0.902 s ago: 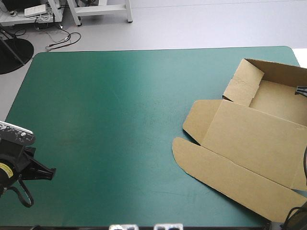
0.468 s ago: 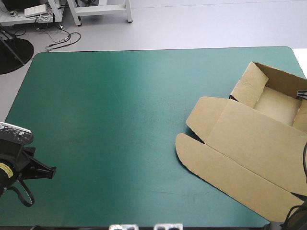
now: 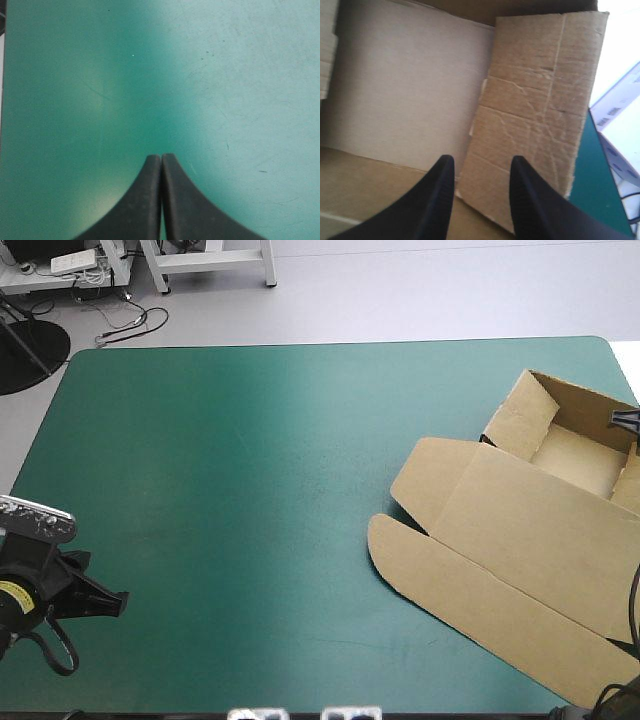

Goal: Fold the box

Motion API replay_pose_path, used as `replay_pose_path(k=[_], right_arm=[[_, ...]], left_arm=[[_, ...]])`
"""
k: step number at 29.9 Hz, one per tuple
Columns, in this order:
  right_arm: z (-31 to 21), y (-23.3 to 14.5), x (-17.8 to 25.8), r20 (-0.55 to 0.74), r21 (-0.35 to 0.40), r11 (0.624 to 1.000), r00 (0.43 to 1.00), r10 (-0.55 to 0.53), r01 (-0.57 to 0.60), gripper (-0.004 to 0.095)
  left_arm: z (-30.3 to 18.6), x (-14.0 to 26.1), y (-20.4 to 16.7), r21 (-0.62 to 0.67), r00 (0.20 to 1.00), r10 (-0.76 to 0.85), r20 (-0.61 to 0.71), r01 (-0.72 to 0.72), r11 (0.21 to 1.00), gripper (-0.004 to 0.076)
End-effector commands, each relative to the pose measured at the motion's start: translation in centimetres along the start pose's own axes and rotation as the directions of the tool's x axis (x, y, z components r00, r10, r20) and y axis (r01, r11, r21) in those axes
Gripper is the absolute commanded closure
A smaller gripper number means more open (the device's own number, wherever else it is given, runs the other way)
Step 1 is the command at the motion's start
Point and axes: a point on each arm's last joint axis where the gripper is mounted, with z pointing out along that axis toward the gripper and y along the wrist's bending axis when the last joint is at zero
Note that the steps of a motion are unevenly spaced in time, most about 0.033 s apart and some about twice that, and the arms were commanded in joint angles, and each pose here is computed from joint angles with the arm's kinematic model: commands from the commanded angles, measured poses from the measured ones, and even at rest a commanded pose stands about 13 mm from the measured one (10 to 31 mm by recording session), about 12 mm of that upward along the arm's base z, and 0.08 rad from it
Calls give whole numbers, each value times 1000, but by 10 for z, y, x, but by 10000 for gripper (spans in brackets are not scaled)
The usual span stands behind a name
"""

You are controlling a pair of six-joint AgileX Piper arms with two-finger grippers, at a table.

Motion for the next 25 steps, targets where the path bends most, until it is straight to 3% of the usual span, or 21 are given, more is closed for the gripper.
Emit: replay_pose_path(k=[1,4,6,14,17,25], right_arm=[[-48,11,5,129,-116,993,992,17,-2,681],[-68,26,9,191,-235,971,981,15,31,841],[-83,34,14,229,-252,965,973,-8,67,921],[-115,75,56,281,-257,939,947,-155,230,921],[-114,84,79,262,-235,931,941,-216,279,921],[-92,83,137,225,-236,928,945,-237,289,923]], left_arm=[[-5,-9,0,10,997,-15,73,14,1000,734],[-5,-9,0,19,997,-19,73,17,1000,734],[-5,-9,-2,33,997,-21,73,18,999,734],[-13,-10,-10,148,986,-76,150,53,987,734],[-17,-6,-15,197,984,-24,174,-11,980,734],[2,24,-28,264,989,-35,144,-4,964,734]])
